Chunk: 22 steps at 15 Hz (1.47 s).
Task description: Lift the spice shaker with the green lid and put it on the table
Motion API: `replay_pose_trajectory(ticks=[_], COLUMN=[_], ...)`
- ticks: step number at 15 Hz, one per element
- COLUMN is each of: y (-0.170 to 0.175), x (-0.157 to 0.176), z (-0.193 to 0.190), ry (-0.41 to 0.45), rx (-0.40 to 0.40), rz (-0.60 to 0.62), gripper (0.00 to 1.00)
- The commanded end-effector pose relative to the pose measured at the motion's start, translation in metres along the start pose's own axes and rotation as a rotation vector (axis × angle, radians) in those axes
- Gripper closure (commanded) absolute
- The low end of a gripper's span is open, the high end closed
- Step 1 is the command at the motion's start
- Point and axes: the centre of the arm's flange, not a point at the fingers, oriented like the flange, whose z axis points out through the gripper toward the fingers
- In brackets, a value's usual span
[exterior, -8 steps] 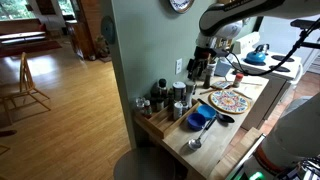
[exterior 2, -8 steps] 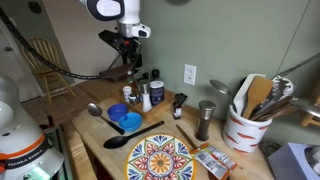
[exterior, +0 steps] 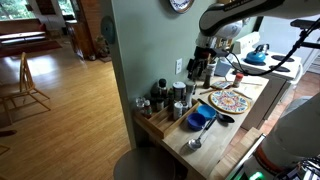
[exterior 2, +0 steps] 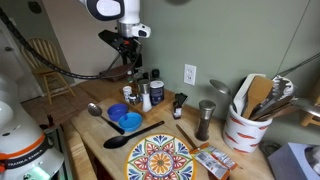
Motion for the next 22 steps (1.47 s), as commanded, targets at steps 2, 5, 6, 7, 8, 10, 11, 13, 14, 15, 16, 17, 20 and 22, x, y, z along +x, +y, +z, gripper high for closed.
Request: replay_pose_trajectory(ticks=[2,5,6,7,8,10,11,13,14,15,16,17,20,22], y=[0.0,0.0,0.0,0.0,0.0,-0.02,-0.029,-0.054,-0.067,-0.079,-0.087,-0.094,-0.104,-0.102], x=[0.0,0.0,0.0,0.0,0.0,0.007,0.009,0.014,0.017,0.019,0.022,0.027,0.043,0.058], z=[0.0,0.0,0.0,0.0,0.0,-0.002,-0.002,-0.001,0.0,0.001,0.002,0.002,0.006,0.017], ry=[0.0,0.0,0.0,0.0,0.0,-0.008,-0.01,-0.019,-0.023,-0.023,-0.028,-0.027,-0.016,-0.001], rx=[0.0,0.0,0.0,0.0,0.0,-0.06,-0.083,-0.112,-0.133,-0.15,-0.165,-0.186,-0.233,-0.255], rz=[0.0,0.0,0.0,0.0,0.0,-0.133,-0.175,-0.278,-0.329,-0.38,-0.434,-0.486,-0.642,-0.749], gripper=[0.0,0.0,0.0,0.0,0.0,0.0,0.0,0.0,0.0,0.0,0.0,0.0,0.0,0.0])
